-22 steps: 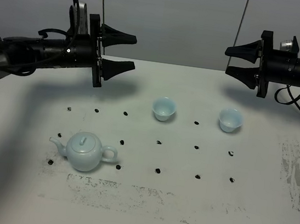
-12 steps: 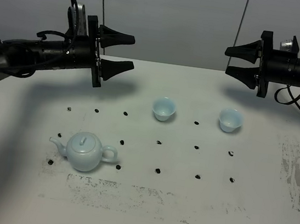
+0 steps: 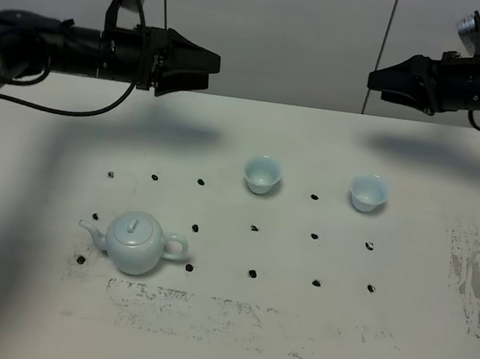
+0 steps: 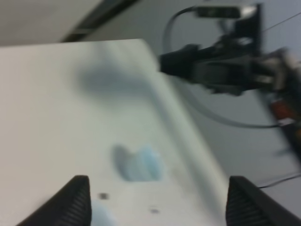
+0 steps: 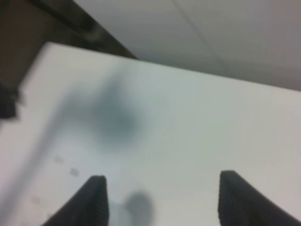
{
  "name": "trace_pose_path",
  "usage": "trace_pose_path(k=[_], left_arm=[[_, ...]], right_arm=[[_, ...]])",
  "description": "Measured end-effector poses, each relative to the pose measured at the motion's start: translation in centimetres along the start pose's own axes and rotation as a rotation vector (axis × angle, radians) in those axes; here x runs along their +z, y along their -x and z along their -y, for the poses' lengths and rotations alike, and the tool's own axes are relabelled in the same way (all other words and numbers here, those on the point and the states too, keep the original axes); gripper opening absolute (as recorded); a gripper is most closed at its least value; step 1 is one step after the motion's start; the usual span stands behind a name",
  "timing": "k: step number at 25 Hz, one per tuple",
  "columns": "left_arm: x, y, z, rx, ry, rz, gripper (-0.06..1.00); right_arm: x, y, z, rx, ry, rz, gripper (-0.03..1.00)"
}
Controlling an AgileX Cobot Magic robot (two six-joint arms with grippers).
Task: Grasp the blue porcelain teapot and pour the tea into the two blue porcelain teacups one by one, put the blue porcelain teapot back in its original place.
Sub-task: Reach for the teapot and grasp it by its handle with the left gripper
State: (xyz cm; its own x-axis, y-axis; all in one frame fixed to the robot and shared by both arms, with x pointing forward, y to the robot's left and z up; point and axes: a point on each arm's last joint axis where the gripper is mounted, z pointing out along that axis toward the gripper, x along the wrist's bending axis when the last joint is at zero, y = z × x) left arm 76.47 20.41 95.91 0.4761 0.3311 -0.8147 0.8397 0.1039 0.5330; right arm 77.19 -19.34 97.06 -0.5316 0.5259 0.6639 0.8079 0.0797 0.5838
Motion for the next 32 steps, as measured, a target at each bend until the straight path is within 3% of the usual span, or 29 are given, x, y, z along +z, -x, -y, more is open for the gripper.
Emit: trace_pose_path(k=[5, 8, 13, 17, 22, 25, 32], left_arm=[[-0.6, 0.4, -1.7, 0.135, -0.111, -0.369, 0.62], [-0.8, 1.1, -2.1, 0.191, -0.189, -0.544, 0.62], [-1.1, 4.0, -1.3, 0.335, -0.376, -0.852, 0.62], [-2.4, 7.8, -0.8, 0.323, -0.393, -0.934, 0.60], [-4.5, 12.4, -0.6, 0.332, -0.332, -0.934, 0.49], [-5.8, 14.9, -0.1, 0.372, -0.232, -0.933, 0.44], [-8.1, 16.1, 3.9, 0.445, -0.081, -0.986, 0.42]], right_arm=[[-1.8, 0.8, -0.6, -0.049, -0.115, 0.305, 0.49], [-2.9, 1.3, -0.3, -0.037, -0.177, 0.459, 0.49], [-5.0, 1.1, 1.2, -0.007, -0.311, 0.664, 0.47], [-6.9, -2.0, 0.6, -0.014, -0.310, 0.789, 0.44], [-8.6, -8.5, 0.5, -0.056, -0.285, 0.784, 0.42], [-10.0, -10.8, 1.3, -0.059, -0.284, 0.782, 0.42], [-12.1, -12.8, 5.3, -0.058, -0.259, 0.815, 0.41]])
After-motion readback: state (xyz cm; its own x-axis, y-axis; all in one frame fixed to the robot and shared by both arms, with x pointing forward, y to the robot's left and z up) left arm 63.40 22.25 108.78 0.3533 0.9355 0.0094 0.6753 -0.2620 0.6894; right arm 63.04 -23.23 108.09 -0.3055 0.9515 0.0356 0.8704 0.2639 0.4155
